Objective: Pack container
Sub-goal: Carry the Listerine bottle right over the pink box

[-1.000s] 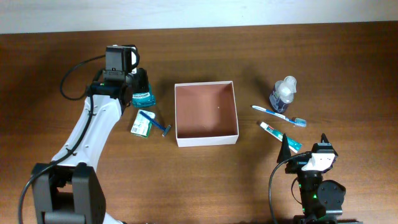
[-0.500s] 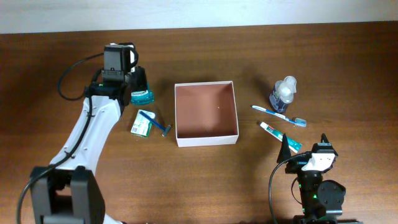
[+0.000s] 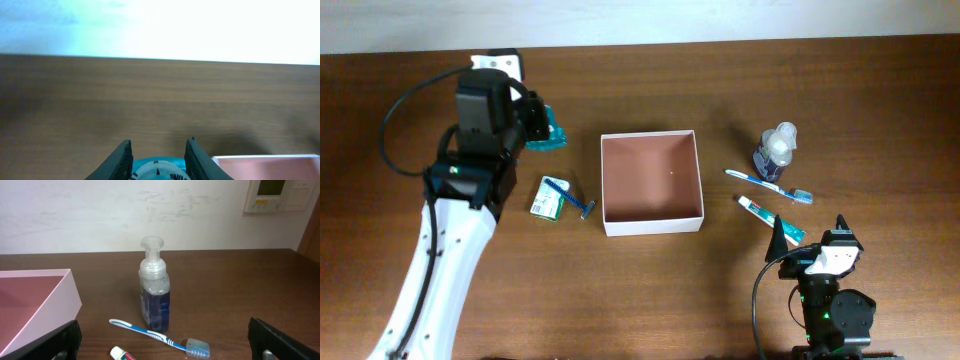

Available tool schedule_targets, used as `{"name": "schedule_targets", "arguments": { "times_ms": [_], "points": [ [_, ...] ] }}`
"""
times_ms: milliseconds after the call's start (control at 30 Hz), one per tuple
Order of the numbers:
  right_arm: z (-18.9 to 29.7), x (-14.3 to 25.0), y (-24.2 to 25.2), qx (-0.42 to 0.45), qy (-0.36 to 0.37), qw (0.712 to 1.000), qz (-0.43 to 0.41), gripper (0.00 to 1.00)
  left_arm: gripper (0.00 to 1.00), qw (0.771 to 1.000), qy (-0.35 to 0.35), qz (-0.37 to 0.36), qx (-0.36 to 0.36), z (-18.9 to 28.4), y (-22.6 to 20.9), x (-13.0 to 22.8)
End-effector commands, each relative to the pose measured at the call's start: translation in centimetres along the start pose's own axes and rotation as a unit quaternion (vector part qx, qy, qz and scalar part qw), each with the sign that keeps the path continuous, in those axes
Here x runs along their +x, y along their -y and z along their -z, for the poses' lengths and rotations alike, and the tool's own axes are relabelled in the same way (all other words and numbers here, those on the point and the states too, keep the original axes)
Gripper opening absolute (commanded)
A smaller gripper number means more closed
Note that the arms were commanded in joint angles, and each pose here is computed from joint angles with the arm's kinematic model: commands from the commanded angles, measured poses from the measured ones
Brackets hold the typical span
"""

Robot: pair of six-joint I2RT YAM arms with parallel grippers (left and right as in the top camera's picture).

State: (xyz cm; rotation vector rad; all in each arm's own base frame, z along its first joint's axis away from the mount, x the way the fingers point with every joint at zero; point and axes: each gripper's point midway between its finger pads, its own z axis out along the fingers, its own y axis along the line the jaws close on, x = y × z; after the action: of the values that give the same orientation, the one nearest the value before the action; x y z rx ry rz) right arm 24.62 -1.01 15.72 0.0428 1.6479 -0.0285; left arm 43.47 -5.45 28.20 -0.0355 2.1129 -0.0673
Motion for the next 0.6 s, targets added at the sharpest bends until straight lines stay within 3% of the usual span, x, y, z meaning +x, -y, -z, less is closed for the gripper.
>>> {"name": "schedule_targets", "arguments": {
  "times_ms": [0, 300, 567],
  "points": [
    [0.0, 0.2, -0.2, -0.005, -0.001, 1.000, -0.003, 0.99, 0.26, 0.998, 0.050, -0.003, 0.030, 3.3, 2.2, -2.8],
    [0.0, 0.2, -0.2, -0.005, -0.001, 1.000, -0.003, 0.99, 0.26, 0.994, 0.052, -0.004, 0.101, 5.6, 8.4, -2.2],
    [0.0, 0.2, -0.2, -0.005, -0.001, 1.000, -0.003, 0.99, 0.26, 0.991, 0.028, -0.023, 0.128, 4.5, 11.7, -0.4]
  ]
}}
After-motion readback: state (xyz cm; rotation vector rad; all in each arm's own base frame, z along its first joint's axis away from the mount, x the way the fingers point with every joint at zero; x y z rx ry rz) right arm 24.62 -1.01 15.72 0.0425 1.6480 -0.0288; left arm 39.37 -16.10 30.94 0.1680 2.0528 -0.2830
